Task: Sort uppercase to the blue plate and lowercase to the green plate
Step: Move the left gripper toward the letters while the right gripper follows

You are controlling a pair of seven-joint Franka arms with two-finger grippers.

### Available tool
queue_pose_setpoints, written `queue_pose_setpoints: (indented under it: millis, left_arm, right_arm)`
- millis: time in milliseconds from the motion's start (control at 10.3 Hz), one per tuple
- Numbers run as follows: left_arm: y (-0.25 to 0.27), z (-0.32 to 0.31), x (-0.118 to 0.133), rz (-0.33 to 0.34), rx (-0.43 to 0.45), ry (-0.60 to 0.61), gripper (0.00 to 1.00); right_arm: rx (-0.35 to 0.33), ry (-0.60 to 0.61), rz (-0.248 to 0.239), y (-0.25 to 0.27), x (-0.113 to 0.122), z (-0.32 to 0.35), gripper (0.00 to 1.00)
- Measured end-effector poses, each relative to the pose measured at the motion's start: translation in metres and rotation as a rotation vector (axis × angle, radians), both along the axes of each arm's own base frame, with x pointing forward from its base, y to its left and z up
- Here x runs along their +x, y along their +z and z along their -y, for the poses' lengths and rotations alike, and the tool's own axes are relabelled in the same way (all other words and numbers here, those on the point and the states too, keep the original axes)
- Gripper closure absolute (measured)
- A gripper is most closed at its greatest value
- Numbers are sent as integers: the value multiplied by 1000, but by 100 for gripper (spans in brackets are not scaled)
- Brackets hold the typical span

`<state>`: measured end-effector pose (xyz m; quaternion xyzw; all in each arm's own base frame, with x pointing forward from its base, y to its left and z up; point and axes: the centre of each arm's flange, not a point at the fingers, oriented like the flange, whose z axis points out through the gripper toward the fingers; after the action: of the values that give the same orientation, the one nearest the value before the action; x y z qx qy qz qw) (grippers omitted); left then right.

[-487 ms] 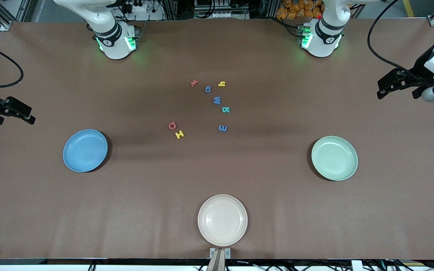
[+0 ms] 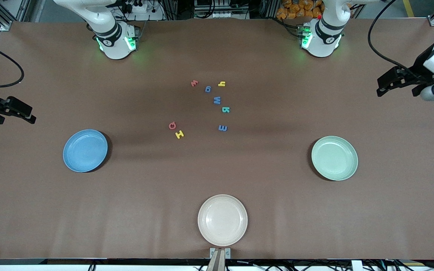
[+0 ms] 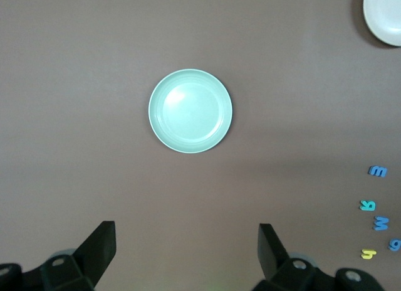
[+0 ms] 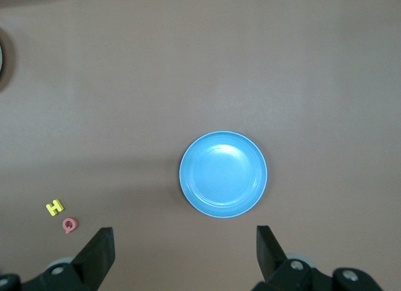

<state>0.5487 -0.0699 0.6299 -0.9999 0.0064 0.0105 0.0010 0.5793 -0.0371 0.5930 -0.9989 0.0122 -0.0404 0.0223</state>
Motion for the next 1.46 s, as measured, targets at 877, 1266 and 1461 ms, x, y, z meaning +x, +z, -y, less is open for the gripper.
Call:
queue_pose_setpoints:
  millis: [877,1266,1461]
  left_arm:
    - [-195,262,23,-52,7,-148,0]
    - [-289,371,-18,-37,-3,-191,0]
    - [-333,393,-29,-48,2,-210,0]
  right_arm:
    - [10,-18,-65,-5,-6,-36,0]
    - [10,-77,-115,-21,-16,-127,0]
    - [13,-116,-104,-48,-20,-166,0]
